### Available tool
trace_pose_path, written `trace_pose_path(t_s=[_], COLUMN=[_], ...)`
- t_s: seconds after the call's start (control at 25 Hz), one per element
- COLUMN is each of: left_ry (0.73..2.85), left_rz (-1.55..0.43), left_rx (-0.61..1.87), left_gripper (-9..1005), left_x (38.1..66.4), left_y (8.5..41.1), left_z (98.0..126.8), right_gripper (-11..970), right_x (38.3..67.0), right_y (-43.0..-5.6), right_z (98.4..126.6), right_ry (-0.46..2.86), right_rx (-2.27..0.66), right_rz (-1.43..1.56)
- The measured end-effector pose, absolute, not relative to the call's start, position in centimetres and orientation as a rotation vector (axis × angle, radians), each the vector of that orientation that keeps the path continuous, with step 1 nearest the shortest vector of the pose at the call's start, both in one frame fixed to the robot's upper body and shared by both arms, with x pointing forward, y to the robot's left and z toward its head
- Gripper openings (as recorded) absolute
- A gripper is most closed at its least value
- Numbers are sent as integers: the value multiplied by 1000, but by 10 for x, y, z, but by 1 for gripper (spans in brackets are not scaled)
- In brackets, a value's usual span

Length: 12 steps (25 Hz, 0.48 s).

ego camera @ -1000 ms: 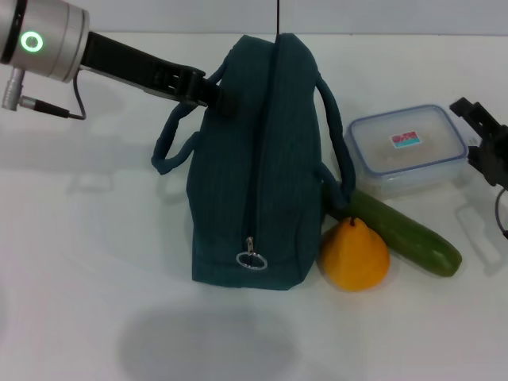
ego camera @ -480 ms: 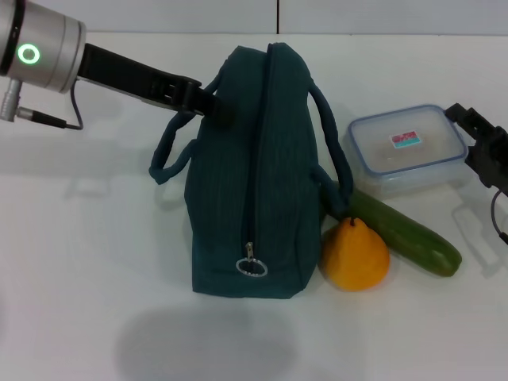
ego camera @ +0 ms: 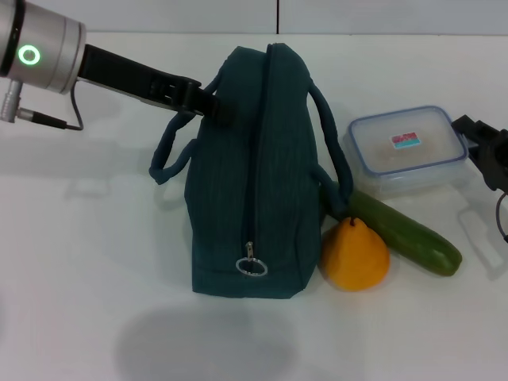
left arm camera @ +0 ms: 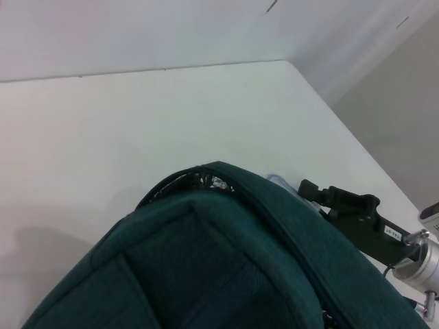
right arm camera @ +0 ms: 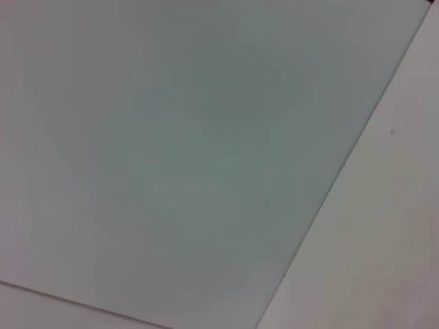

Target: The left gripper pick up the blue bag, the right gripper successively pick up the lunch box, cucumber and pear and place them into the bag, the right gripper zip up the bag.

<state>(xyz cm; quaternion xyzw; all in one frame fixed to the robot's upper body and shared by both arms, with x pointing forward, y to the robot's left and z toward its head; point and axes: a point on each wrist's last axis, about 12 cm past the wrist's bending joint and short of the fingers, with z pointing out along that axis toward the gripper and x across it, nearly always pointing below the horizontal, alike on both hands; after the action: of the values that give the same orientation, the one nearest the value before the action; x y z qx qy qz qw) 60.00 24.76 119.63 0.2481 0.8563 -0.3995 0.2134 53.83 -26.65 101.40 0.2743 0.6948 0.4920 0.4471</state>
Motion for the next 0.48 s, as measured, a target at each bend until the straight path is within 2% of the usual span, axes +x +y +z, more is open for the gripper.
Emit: trace_pose_path(t_s=[0.2,0.48], left_ry=[2378,2377], left_rz=[-1108,-1111], left_rx=[685,684], left_gripper=[39,39], left_x=[600,600], left_y=[248,248], left_z=[1196,1195], right_gripper=[213,127], right_x=[538,535], right_y=[-267,-270], right_z=[1014,1014], right_ry=[1715,1710], right_rx=[683,680], right_rz=[1219,1215])
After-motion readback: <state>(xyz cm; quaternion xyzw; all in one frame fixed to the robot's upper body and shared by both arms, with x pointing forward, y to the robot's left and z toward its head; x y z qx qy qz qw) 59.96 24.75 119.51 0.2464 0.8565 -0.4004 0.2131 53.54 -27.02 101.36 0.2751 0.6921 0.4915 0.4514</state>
